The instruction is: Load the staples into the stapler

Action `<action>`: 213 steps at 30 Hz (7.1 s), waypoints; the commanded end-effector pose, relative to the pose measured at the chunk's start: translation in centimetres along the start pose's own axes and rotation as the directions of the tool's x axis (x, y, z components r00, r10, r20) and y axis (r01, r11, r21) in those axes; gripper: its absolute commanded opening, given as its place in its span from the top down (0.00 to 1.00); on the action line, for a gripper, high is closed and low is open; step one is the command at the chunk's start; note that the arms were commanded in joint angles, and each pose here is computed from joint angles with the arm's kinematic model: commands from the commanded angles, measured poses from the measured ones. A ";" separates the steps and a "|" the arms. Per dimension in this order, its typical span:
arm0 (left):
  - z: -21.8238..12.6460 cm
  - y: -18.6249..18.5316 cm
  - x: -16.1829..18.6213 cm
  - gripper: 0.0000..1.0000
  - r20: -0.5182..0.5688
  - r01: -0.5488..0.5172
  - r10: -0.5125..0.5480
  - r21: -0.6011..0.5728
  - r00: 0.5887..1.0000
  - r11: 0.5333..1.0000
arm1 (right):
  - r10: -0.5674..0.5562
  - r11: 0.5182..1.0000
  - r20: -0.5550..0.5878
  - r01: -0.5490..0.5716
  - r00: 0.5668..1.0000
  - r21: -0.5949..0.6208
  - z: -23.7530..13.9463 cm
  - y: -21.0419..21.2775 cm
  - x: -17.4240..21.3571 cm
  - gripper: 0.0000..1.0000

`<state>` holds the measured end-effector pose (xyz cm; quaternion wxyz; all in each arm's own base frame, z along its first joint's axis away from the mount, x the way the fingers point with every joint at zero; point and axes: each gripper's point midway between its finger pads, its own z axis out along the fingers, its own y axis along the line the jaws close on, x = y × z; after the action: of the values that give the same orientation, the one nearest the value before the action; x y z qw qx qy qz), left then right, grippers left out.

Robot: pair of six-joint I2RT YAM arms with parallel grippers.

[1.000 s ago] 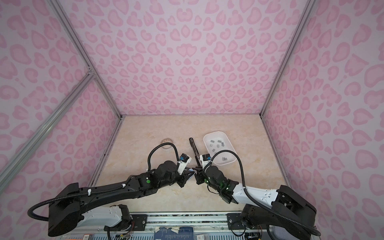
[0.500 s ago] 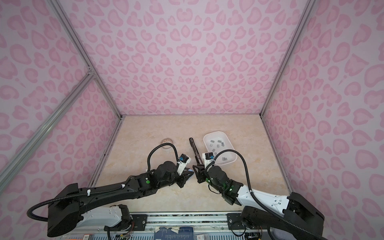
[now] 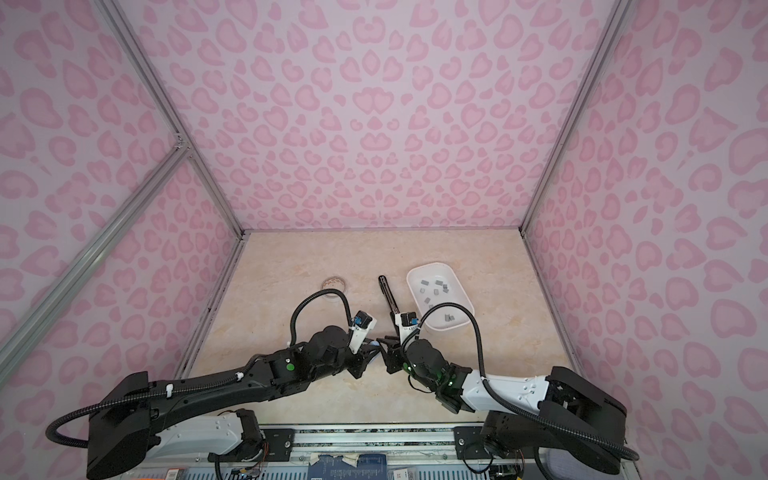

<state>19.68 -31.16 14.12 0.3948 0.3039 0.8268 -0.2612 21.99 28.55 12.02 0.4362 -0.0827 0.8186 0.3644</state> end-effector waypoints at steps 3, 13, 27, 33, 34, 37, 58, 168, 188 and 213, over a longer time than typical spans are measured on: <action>-1.1 -0.4 -2.7 0.97 0.130 0.039 -0.042 0.025 0.991 0.999 | -0.009 0.999 -0.041 0.010 0.999 0.031 0.6 -0.6 1.7 0.71; -2.3 0.5 -3.8 0.97 0.203 0.063 -0.059 -0.012 0.977 0.998 | -0.011 1.000 -0.073 0.010 0.997 -0.016 1.9 0.8 3.0 0.72; -3.7 2.0 -4.0 0.97 0.274 0.101 -0.080 -0.061 0.958 0.993 | -0.053 0.996 -0.038 0.050 0.998 -0.080 1.4 2.4 2.9 0.65; -3.9 1.3 -3.7 0.97 0.274 0.072 -0.064 -0.021 0.960 0.997 | -0.072 0.997 0.018 0.072 0.997 0.002 -0.8 -0.2 1.4 0.53; -4.1 1.2 -3.9 0.97 0.280 0.069 -0.061 -0.018 0.958 0.997 | -0.070 0.998 0.038 0.070 0.997 0.008 -1.3 -0.6 0.9 0.51; -4.8 0.6 -4.3 0.97 0.297 0.045 -0.049 0.020 0.954 0.999 | -0.107 0.994 0.075 0.108 0.991 -0.011 -2.6 -0.4 -0.1 0.43; -8.7 -4.9 -3.9 0.97 0.372 -0.171 0.045 0.314 0.927 0.934 | -0.370 0.682 0.191 0.405 0.909 -0.608 -8.0 11.0 1.1 0.13; -13.1 10.8 -3.5 0.00 0.453 0.289 -0.084 -0.405 0.888 0.867 | -0.323 0.864 -0.293 0.407 0.900 0.296 5.0 -2.4 1.9 0.39; -9.7 16.0 0.1 0.01 0.364 0.413 -0.273 -0.399 0.891 0.819 | -0.461 0.862 -0.352 0.506 0.814 0.041 7.9 2.0 7.5 0.34; -5.4 13.0 -0.3 0.13 0.219 0.304 -0.251 -0.252 0.943 0.919 | -0.451 0.840 -0.357 0.524 0.818 0.140 7.9 -1.0 6.7 0.41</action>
<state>26.12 -17.50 13.51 0.4542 0.0827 0.8660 -0.1920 23.64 34.55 3.67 0.3847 -0.2942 0.8655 0.1279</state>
